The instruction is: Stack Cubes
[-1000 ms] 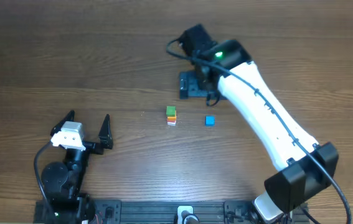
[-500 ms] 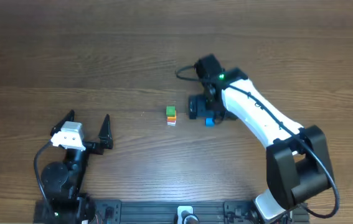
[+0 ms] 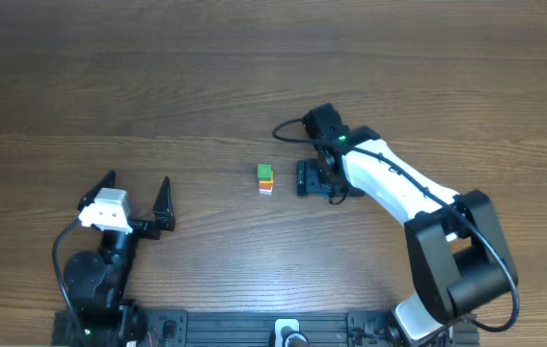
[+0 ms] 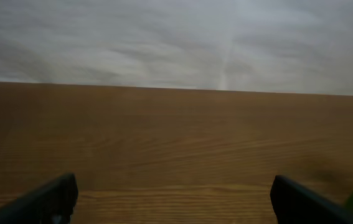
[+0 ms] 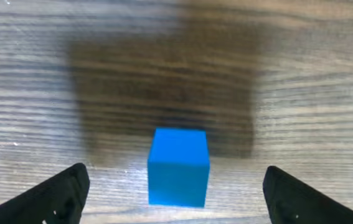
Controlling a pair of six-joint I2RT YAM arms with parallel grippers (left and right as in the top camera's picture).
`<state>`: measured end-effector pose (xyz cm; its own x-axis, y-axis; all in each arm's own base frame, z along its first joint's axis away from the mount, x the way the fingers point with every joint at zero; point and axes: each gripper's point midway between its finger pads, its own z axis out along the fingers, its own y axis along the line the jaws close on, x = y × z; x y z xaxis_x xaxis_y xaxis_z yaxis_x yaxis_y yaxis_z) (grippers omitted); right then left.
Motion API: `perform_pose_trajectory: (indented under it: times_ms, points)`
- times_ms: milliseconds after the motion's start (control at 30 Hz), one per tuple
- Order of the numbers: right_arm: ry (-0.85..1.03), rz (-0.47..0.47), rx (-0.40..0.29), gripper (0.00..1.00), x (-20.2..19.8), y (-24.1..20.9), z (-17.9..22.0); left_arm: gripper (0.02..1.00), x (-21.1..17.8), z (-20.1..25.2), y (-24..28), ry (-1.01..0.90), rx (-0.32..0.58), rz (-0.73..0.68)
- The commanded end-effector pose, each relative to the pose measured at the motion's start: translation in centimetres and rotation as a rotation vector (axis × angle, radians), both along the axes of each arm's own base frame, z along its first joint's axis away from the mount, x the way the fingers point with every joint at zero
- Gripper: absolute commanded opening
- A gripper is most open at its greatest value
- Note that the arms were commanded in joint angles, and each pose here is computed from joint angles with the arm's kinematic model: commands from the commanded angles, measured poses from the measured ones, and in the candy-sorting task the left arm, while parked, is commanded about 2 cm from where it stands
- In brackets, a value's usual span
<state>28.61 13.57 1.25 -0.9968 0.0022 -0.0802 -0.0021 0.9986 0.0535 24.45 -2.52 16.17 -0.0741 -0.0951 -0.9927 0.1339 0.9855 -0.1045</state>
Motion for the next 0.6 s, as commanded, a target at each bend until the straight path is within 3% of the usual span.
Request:
perform_pose_trajectory:
  times_ms: [33, 300, 600]
  points:
    - [0.000, 0.013, -0.035, 0.724, 0.16, -0.05, -1.28, 1.000, 0.00, -0.16, 0.02, -0.002, 0.014, -0.002]
    - [-0.002, 0.006, -0.041, 0.529, 0.21, -0.14, -1.34, 1.000, 0.00, -0.16, 0.02, -0.002, 0.014, -0.002]
    - [0.003, 0.006, -0.043, 0.417, 0.15, -0.18, -1.49, 1.000, 0.00, -0.16, 0.02, -0.002, 0.014, -0.002]
